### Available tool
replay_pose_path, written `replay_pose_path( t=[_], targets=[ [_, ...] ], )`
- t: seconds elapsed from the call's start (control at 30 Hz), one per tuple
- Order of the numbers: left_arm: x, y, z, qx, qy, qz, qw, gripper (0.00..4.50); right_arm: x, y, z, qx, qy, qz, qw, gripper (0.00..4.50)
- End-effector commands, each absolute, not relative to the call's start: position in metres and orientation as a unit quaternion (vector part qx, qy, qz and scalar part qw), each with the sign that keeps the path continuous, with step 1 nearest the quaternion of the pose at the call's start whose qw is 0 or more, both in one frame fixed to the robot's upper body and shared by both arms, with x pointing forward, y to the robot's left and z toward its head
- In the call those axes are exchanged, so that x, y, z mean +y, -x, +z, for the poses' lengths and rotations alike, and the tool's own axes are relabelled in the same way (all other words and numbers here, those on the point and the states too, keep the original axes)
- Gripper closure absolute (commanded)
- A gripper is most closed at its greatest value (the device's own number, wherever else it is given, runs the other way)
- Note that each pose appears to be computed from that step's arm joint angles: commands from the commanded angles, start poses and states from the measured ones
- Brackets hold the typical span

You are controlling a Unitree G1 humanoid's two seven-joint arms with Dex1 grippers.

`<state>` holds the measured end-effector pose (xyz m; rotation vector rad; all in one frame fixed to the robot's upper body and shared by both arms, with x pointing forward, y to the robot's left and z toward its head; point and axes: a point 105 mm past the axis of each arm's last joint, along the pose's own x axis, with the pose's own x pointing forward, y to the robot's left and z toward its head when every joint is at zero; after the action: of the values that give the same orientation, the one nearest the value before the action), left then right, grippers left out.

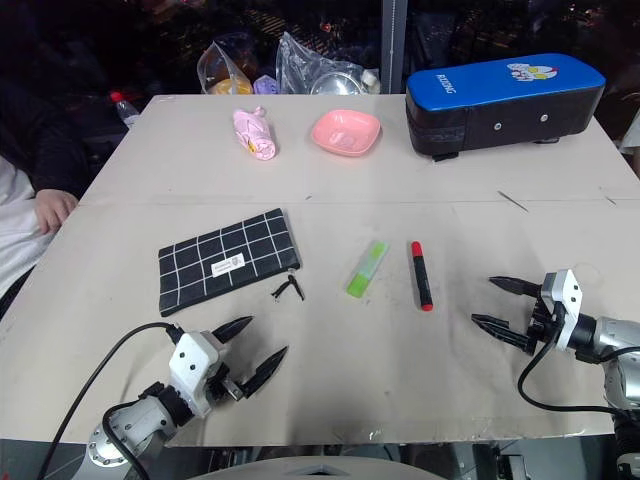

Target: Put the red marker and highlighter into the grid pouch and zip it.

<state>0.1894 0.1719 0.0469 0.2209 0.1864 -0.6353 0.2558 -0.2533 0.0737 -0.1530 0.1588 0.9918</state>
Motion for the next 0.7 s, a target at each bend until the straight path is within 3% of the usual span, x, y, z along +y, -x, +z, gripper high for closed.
replay_pose_path(
  t=[0.03,0.7],
  targets=[
    [0.177,-0.186,0.049,0.097,-0.117,-0.311,0.938,0.0,-0.249,-0.257,0.084,0.055,0.081,0.477,0.873,0.11],
    [0.2,-0.188,0.061,0.074,-0.131,-0.289,0.946,0.0,-0.246,-0.266,0.087,0.045,0.081,0.487,0.869,0.11]
  ],
)
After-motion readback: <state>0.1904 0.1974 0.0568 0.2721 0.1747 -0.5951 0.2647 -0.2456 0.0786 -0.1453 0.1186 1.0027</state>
